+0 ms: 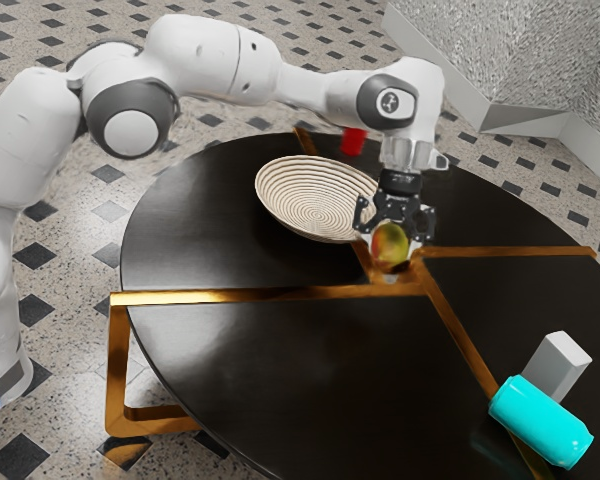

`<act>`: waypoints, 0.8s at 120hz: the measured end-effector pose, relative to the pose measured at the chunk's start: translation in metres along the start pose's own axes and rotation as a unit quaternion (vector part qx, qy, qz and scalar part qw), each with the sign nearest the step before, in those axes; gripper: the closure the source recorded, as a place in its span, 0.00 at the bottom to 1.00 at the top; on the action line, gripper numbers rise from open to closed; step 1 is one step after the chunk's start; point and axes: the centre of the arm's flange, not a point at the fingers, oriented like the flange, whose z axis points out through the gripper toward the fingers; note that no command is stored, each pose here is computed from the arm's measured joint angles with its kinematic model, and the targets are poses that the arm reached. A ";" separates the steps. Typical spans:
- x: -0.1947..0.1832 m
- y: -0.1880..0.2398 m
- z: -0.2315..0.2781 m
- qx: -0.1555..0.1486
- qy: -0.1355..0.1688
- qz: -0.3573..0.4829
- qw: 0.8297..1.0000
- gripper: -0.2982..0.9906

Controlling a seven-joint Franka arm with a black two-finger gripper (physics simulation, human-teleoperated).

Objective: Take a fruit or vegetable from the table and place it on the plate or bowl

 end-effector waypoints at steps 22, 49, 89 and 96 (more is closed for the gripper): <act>0.045 -0.090 -0.095 -0.040 0.065 -0.079 0.994 0.45; 0.116 -0.137 -0.097 -0.042 0.065 -0.143 0.987 0.45; 0.123 -0.152 -0.118 -0.068 0.069 -0.151 0.984 0.26; 0.082 -0.135 -0.145 -0.086 0.093 -0.133 0.983 0.25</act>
